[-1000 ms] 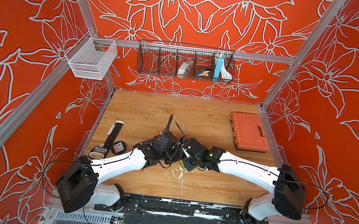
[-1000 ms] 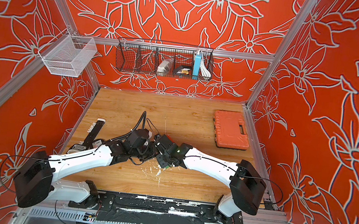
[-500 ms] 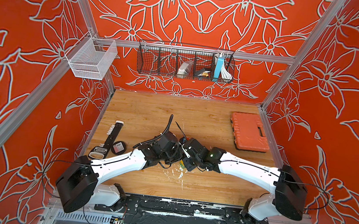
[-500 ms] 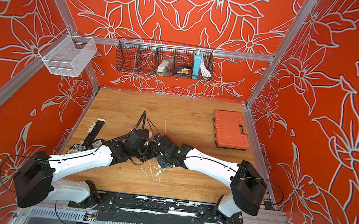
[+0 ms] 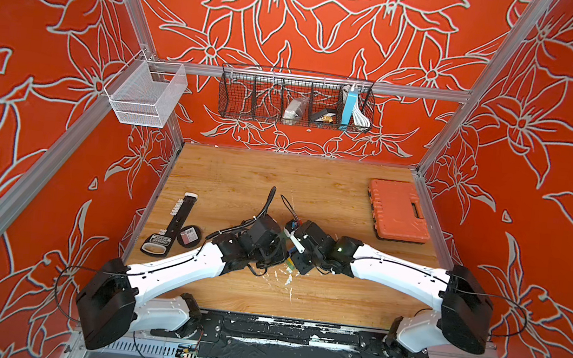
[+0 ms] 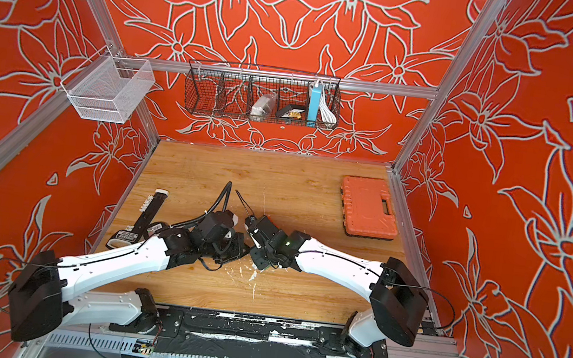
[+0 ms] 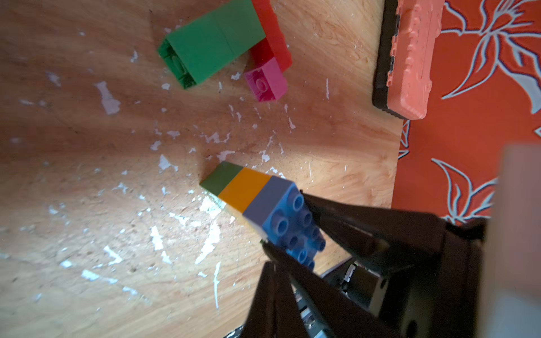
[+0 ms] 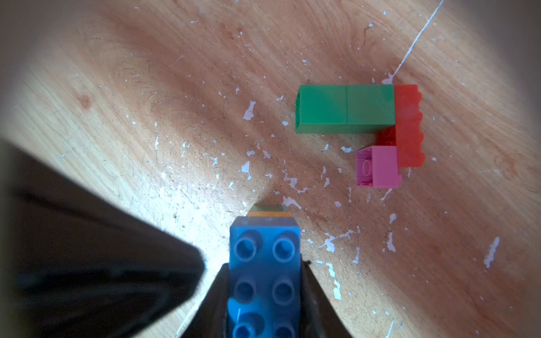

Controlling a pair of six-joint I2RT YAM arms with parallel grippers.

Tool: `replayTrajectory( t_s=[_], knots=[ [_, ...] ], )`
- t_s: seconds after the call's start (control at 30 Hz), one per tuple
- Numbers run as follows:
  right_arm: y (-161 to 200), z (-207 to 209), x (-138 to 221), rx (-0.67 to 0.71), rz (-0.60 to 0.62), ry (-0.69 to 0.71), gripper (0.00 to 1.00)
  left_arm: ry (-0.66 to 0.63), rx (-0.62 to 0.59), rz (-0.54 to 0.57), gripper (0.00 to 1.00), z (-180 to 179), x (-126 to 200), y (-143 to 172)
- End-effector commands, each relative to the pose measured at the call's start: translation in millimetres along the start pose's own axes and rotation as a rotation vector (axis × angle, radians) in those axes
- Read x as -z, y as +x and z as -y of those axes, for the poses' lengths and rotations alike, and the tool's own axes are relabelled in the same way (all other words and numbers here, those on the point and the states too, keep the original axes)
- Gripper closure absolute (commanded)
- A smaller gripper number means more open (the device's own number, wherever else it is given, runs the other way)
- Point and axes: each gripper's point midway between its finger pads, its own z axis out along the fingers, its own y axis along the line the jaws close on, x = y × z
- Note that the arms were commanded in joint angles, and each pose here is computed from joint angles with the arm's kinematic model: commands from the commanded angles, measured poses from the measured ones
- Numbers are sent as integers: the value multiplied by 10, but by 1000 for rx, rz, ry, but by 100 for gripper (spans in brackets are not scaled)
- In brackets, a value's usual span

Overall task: Assemble the letter r with lego
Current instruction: Assemble the lego brick with the lego brick.

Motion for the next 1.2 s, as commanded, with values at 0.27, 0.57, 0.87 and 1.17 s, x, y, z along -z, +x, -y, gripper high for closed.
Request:
replayTrajectory(
  t_s=[0.27,0.57,0.87,1.17],
  knots=[
    [211,18,42,108,-61,-62,100,-55,-52,30,100,-149,217,-7],
    [115,114,146,105,-42,-53,100,-48,-49,13,100,-148,160,15],
    [189,192,115,46,-69,-17,100,-30,-43,6,100,-76,108,0],
    [398,270,-10,12,-106,20,100,10,-33,-10,100,83,26,-30]
  ],
)
